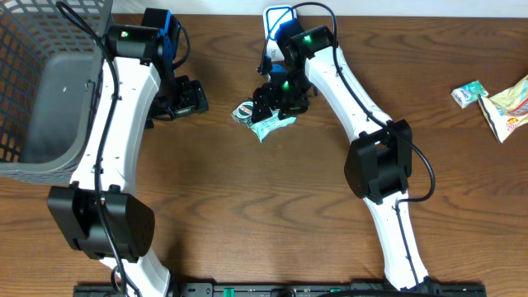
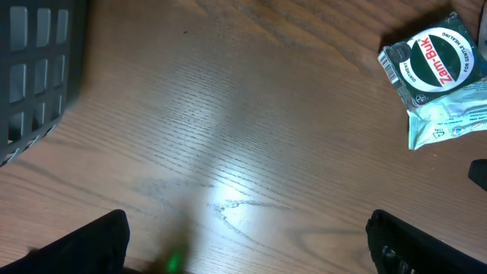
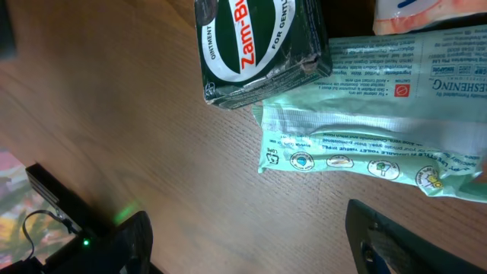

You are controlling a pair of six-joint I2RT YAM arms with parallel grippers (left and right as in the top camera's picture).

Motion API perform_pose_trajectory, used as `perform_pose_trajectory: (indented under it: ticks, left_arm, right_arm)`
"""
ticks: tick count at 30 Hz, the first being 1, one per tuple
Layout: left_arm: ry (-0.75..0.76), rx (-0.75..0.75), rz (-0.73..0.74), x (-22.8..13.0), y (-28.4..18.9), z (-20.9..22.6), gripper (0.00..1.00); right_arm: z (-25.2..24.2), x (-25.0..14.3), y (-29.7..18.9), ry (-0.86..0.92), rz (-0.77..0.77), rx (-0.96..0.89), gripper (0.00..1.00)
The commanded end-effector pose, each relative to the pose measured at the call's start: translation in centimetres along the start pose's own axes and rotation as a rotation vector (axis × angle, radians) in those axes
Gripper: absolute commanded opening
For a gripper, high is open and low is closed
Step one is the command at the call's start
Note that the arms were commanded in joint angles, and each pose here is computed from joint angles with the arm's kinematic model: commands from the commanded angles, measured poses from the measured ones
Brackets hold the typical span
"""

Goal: Scan the item barcode

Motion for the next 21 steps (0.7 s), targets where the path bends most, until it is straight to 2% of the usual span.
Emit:
perform_pose_trajectory:
  ticks: [1,21]
  left_arm:
    - [-0.006,-0.008,-0.009,-0.24,-0.51,0.17,0.97]
    - [-0.006,-0.008,-0.009,-0.24,-0.51,0.17,0.98]
  right_arm:
    - [1.09,-0.13,-0.47,-0.013,-0.009,-0.001,0.76]
    - [1.05,-0.04,-0.48,-0.016,-0.015,-0.002,0.76]
Point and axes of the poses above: each gripper's point midway between its finger pads, its own y axis out along the fingers, its own z axis along the line the jaws close on, x = y × z, the point moved 9 cm from there along -y, back along the fingers, and after that the axes turned 7 degrees about -y, right-handed, at the moved point
